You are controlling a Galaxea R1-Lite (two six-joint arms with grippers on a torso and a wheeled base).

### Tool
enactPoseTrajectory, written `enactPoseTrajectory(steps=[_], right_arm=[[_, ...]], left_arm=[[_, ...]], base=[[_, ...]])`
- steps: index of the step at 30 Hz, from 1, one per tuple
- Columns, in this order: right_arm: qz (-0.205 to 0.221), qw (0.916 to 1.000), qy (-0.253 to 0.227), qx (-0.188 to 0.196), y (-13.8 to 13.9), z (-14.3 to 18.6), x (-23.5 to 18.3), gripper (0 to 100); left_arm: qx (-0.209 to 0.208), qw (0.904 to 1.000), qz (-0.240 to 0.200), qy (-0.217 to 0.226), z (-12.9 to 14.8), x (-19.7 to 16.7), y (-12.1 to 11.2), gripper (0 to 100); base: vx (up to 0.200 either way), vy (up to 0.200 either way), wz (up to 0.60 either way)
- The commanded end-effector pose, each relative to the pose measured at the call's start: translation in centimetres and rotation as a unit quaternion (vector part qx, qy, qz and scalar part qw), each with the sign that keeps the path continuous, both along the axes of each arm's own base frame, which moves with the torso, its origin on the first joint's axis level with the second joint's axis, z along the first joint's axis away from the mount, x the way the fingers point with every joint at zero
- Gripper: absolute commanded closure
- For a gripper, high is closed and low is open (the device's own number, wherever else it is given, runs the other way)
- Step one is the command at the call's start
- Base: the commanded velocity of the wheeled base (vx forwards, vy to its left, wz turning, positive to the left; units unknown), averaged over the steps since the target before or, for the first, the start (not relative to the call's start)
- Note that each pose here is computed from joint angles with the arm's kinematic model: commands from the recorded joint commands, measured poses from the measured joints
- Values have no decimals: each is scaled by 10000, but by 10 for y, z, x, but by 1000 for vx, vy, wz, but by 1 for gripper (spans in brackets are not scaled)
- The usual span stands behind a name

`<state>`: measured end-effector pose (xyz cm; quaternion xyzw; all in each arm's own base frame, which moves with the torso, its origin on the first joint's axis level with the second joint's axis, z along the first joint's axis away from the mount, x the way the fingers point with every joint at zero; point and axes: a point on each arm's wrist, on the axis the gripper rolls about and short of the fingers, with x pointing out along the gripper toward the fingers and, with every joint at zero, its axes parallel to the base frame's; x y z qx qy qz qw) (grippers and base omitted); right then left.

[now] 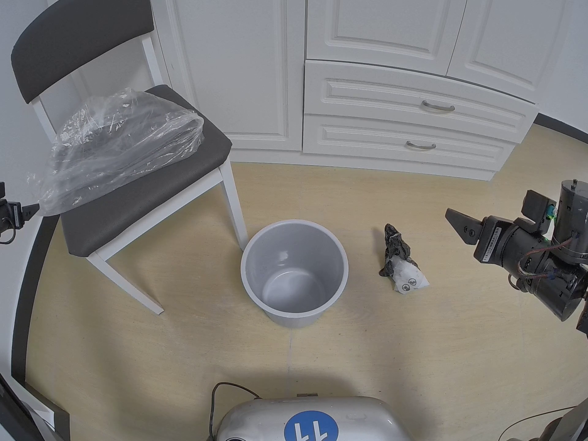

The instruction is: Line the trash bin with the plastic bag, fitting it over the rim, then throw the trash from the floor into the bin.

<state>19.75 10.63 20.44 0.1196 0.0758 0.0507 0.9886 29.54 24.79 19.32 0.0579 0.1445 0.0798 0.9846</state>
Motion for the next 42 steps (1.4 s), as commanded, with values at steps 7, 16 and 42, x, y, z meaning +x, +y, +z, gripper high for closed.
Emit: enactPoseTrajectory(steps=[7, 16, 42], right_arm=[[-6, 9999, -96, 49, -2, 5, -4, 0], [17, 9998, -208, 52, -4, 9, -7, 0], [17, 9996, -282, 87, -5, 13, -9, 0]], left_arm=[[-327, 9988, 293, -201, -33, 23, -6, 0], [-362, 9936, 266, -1032, -64, 44, 3, 0], [-720, 9779, -538, -1888, -48, 64, -6, 100]], base=[[0, 0, 0], [0, 0, 0], [0, 0, 0]])
